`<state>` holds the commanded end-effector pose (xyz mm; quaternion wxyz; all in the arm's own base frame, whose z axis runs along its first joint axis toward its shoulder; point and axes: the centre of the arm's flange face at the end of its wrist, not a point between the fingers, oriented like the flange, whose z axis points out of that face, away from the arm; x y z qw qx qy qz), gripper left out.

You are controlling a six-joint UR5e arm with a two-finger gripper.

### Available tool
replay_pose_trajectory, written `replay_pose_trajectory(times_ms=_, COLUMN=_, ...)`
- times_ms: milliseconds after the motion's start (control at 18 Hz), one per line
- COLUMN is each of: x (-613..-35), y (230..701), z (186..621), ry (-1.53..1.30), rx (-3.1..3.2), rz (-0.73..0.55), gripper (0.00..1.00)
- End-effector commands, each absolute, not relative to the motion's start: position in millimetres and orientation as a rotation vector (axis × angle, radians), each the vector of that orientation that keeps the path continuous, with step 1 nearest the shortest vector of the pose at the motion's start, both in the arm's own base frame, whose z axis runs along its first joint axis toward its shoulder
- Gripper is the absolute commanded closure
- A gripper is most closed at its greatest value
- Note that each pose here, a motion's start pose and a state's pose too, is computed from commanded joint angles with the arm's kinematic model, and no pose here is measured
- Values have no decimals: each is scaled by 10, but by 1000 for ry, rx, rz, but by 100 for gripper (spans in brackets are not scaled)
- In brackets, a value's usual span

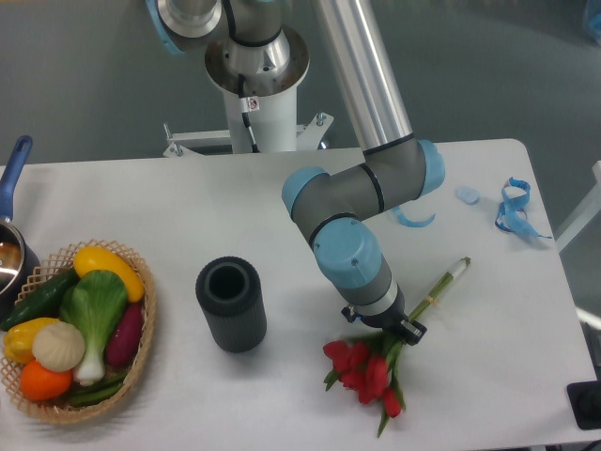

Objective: Place the flowers on the table
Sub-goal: 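Open the gripper to release the tulip stems, then raise the open gripper up away from the tulips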

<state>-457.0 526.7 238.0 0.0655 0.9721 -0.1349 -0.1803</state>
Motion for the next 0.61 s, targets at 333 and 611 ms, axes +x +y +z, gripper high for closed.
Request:
replay_pose_trajectory(times_ms=333, x=-4691, y=5107, z=3550, ry=-341, rx=3019, rz=-762, gripper=0)
replay_pose_trajectory(times_ms=611, x=-4856, y=4678, z=4189, ry=-403, rx=3124, rz=-713, gripper=0)
